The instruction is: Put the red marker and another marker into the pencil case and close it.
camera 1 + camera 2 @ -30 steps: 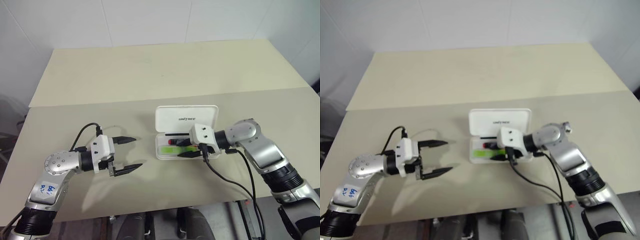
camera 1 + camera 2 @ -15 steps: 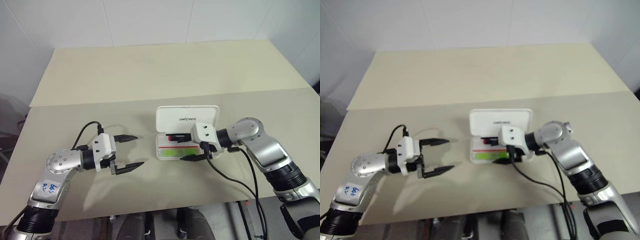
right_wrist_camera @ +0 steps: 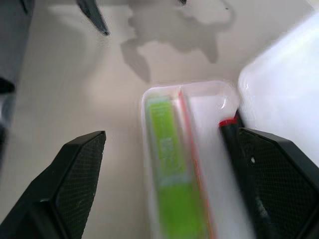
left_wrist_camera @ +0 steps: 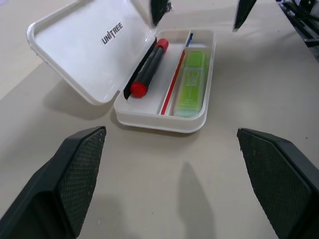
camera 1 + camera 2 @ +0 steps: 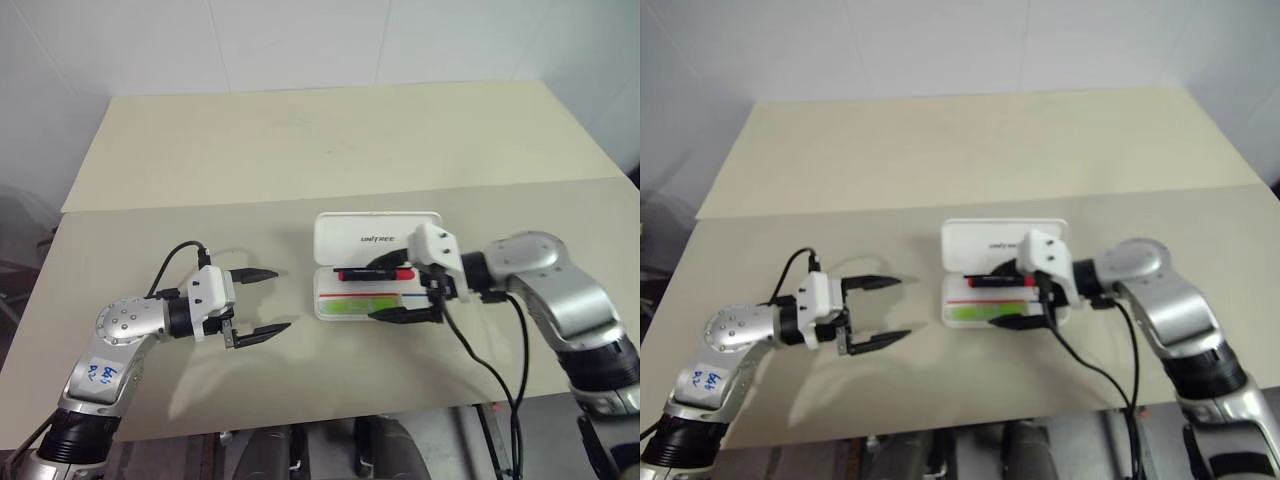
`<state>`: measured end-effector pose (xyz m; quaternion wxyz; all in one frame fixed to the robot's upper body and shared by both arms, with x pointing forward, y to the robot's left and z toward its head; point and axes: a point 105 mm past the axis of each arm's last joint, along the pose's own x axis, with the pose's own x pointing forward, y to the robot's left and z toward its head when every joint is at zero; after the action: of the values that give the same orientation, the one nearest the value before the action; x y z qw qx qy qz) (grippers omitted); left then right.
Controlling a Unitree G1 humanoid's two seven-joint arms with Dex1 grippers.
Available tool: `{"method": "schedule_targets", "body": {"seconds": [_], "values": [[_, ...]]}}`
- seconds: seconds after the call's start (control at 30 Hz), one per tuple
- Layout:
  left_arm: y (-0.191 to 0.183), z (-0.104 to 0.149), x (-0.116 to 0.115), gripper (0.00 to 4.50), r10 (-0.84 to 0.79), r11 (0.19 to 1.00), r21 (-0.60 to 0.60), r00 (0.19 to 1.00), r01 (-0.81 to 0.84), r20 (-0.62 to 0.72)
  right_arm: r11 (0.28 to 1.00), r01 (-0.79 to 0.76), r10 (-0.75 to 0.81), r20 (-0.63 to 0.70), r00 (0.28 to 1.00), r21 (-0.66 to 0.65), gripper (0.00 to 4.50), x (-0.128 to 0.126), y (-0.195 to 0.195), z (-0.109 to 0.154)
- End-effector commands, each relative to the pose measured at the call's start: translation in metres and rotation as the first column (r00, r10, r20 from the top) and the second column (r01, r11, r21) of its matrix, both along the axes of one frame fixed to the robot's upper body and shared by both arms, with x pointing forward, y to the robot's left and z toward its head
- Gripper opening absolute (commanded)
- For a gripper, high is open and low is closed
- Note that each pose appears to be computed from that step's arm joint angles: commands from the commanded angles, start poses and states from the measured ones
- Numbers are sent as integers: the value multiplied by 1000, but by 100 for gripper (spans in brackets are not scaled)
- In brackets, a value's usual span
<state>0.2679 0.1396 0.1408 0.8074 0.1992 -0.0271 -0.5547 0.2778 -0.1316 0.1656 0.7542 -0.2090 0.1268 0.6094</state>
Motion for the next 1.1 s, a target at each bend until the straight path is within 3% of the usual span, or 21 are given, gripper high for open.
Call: {"method": "schedule_targets", "body": {"seconds": [0.03, 0.17, 0.4, 0.57, 0.7, 0.73, 1.1], "values": [[-4, 7, -1, 450, -7, 1000, -15, 999, 7, 38, 985, 174, -174, 14, 985, 9, 447, -5, -39, 9], [-8, 11, 2, 450, -9, 999, -46, 999, 11, 37, 924, 383, -383, 57, 922, 22, 447, -1, -78, 5], [-20, 17, 8, 450, -22, 996, -89, 999, 26, 46, 722, 676, -692, 125, 711, 146, 447, 5, -126, -9], [-25, 18, 9, 450, -32, 995, -94, 998, 37, 51, 616, 762, -788, 143, 599, 203, 447, 10, -139, -19], [-29, 22, 12, 450, -33, 994, -104, 998, 39, 62, 402, 865, -915, 167, 367, 300, 447, 28, -164, -20], [-29, 22, 13, 450, -34, 994, -105, 997, 40, 63, 373, 873, -927, 160, 339, 314, 447, 31, -166, -21], [-35, 27, 19, 450, -35, 992, -120, 996, 44, 79, 177, 910, -984, 86, 156, 375, 447, 63, -180, -32]]}}
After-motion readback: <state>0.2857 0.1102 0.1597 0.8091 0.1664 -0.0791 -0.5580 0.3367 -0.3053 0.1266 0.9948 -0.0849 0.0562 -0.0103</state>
